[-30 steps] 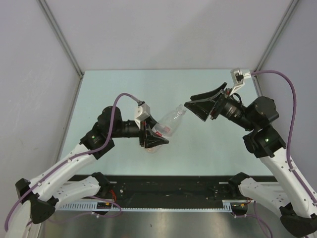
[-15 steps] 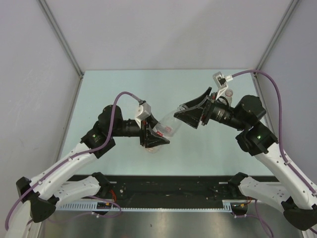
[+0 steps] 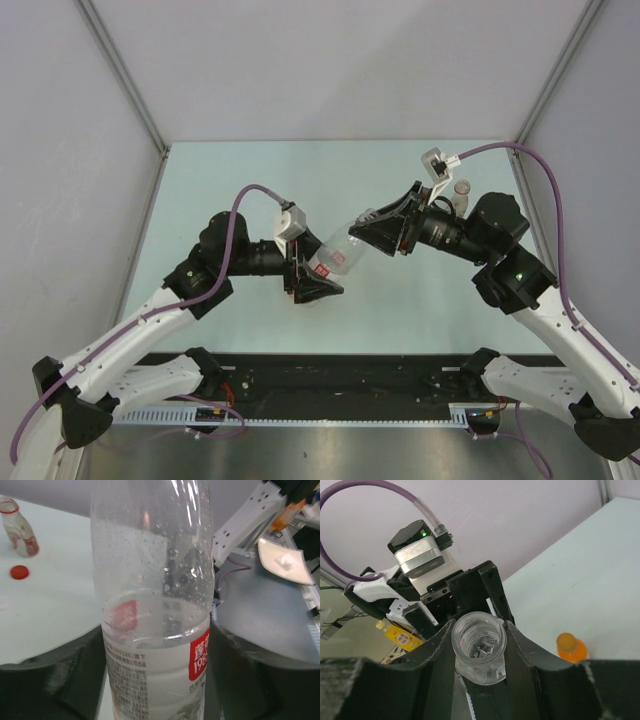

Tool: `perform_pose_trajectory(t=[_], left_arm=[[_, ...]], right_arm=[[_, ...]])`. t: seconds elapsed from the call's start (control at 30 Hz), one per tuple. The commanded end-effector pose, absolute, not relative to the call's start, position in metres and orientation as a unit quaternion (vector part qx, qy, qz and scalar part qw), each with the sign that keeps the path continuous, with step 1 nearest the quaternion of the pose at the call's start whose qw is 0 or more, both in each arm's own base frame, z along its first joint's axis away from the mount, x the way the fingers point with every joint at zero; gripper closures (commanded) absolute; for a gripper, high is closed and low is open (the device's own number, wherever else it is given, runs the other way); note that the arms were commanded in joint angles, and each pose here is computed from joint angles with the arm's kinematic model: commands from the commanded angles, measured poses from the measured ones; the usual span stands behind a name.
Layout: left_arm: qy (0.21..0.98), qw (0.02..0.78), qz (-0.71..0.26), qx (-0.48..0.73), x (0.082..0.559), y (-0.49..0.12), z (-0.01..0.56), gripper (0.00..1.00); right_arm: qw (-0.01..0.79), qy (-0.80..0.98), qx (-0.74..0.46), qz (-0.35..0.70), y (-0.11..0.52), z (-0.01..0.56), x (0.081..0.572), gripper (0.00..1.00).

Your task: Unscrew the bottle caps

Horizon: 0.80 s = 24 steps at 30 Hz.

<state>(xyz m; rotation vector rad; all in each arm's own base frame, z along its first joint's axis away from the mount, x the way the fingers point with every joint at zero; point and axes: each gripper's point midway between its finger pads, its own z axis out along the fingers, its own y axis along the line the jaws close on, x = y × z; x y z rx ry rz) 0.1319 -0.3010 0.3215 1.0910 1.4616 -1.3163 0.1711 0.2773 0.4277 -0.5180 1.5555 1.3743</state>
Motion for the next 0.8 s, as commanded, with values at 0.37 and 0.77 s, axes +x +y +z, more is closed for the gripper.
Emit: perform_pose_trajectory(t=[0.37,0.77], left_arm=[[0.644,0.604,-0.371,0.289,0.203,-0.253,0.358,0.0],[0.718,0.676,-0.162,0.032,0.264,-0.148,0.34,0.0]], right_arm=[[0.626,0.684,-0.043,0.372,0.199,0.448,0.236,1.0],[0.65,0.747,0.096,0.098,0.138,0.379,0.35,1.0]])
